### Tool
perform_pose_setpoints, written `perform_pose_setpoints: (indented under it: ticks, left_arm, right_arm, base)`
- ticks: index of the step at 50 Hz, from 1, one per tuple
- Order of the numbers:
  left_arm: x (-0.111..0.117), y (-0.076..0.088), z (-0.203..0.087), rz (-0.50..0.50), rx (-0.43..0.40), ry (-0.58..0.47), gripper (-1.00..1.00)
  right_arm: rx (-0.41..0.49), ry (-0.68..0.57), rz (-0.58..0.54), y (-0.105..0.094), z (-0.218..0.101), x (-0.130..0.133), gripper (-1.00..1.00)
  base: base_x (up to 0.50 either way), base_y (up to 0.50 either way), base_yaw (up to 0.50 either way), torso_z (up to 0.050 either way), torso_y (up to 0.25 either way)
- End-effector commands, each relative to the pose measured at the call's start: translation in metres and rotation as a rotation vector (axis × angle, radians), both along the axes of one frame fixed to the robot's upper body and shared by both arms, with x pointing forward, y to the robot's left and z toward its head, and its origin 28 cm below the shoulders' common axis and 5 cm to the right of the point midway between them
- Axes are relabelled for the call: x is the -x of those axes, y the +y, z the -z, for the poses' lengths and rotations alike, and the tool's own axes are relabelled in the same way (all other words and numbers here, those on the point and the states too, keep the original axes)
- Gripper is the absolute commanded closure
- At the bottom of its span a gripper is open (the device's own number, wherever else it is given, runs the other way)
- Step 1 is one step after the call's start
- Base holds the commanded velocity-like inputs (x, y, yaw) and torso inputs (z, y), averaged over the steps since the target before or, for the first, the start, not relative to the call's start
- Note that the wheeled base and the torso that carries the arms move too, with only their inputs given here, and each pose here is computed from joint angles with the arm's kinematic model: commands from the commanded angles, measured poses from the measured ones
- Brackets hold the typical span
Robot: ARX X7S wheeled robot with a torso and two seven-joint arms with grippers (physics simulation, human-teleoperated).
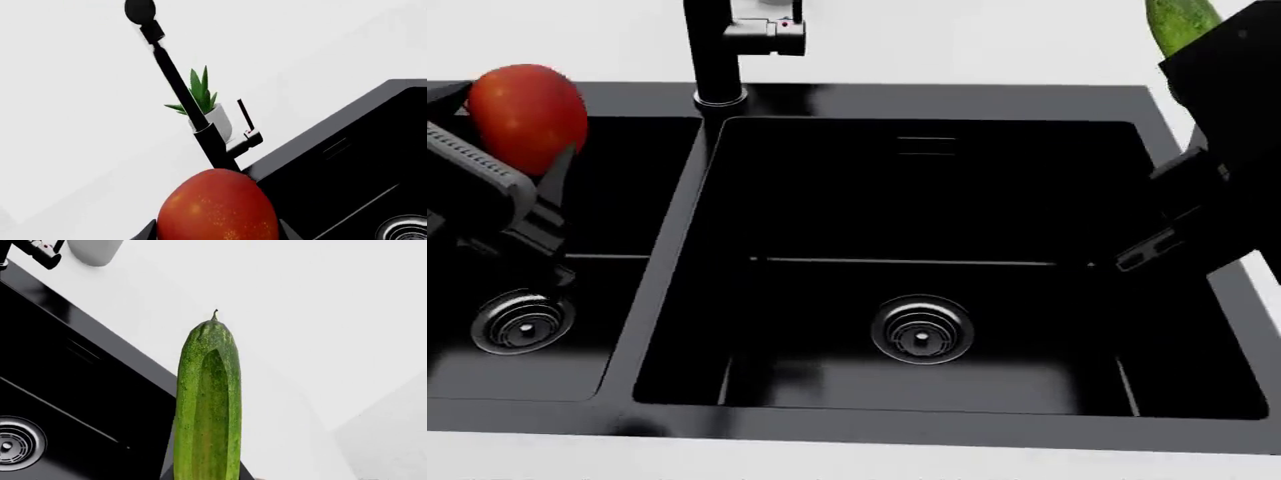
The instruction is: Pick the vegetables from the sink and place them on the cutting board.
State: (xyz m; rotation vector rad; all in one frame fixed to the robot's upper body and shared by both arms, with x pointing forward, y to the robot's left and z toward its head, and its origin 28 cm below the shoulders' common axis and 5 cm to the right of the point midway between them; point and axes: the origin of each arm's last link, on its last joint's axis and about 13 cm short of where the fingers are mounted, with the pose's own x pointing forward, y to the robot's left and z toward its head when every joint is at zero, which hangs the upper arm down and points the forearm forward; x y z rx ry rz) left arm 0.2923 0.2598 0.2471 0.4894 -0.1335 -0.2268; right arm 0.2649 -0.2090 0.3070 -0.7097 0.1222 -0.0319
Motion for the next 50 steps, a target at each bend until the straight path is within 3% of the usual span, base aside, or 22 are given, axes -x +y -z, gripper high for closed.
perform_pose_setpoints:
  ticks: [1, 19, 27, 50]
  left_arm:
    - [0.003, -0.006, -0.009, -0.019, 0.046, -0.017, 1.00]
    - [0.010, -0.019, -0.008, 0.025, 0.036, 0.020, 1.00]
    - [0.011, -0.027, -0.013, 0.087, 0.107, 0.076, 1.00]
    - [0.013, -0.038, -0.021, 0.095, 0.129, 0.047, 1.00]
  right_arm:
    - [-0.002, -0.051, 0.017, 0.002, -0.010, 0.005, 1.00]
    - [-0.013, -0.075, 0.015, 0.004, -0.016, 0.008, 1.00]
    - [-0.029, -0.075, 0.028, 0.004, -0.016, 0.009, 1.00]
    - [-0.056, -0.083, 0.048, 0.004, -0.013, 0.007, 1.00]
  base:
    - [0.00, -0.50, 0.00, 0.000, 0.000]
    - [0.00, -0.50, 0.00, 0.000, 0.000]
    - [0.00, -0.50, 0.00, 0.000, 0.000]
    - [0.12, -0.50, 0.00, 0.000, 0.001]
